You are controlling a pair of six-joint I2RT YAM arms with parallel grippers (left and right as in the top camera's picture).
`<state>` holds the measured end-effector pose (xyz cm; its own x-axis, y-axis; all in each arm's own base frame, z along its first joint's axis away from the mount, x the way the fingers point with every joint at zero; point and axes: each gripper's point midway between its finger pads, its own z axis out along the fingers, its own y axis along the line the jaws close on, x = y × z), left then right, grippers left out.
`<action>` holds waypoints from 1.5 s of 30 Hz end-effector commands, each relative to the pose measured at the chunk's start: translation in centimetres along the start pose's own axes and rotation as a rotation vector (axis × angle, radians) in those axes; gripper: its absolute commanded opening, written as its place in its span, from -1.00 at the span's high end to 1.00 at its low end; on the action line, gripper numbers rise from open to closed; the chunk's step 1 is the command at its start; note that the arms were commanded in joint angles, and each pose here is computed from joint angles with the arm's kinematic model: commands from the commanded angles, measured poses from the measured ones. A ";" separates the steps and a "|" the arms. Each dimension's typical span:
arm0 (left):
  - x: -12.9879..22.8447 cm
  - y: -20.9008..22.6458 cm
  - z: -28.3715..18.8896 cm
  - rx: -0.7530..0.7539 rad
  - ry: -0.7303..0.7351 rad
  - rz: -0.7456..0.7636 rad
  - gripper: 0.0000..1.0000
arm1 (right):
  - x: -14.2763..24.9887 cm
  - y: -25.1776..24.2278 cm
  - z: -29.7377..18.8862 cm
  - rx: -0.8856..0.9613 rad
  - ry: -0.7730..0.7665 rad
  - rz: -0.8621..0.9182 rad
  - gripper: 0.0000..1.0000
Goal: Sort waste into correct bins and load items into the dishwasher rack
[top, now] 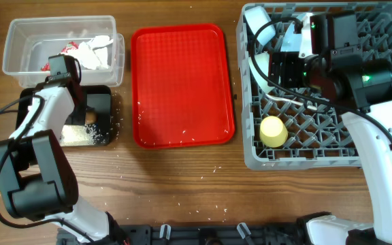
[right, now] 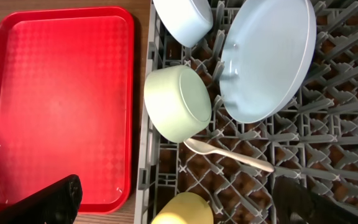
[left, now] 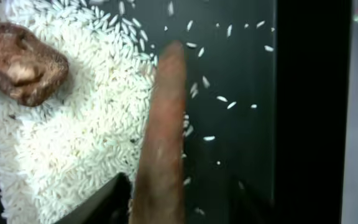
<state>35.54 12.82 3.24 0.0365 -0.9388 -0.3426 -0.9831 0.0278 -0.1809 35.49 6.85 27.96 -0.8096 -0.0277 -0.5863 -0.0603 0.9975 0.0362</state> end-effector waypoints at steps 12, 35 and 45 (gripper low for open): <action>-1.1 -7.6 -16.6 0.574 -0.055 0.644 -1.00 | -1.8 -0.4 -6.9 -0.016 -0.189 0.019 -1.00; -1.1 -7.6 -16.5 0.572 -0.055 0.644 -0.99 | 6.8 -4.3 -8.1 -0.027 -0.912 -0.020 -0.99; -1.1 -7.6 -16.5 0.572 -0.055 0.644 -1.00 | 13.4 -4.6 -1.0 -0.053 -1.026 0.009 -0.99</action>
<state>39.86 8.01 20.04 -0.4653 -0.6786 -0.5683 -0.5869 0.7172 -0.3758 24.60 1.60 21.04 0.0573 0.0536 -0.9969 -0.0838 0.9953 0.0487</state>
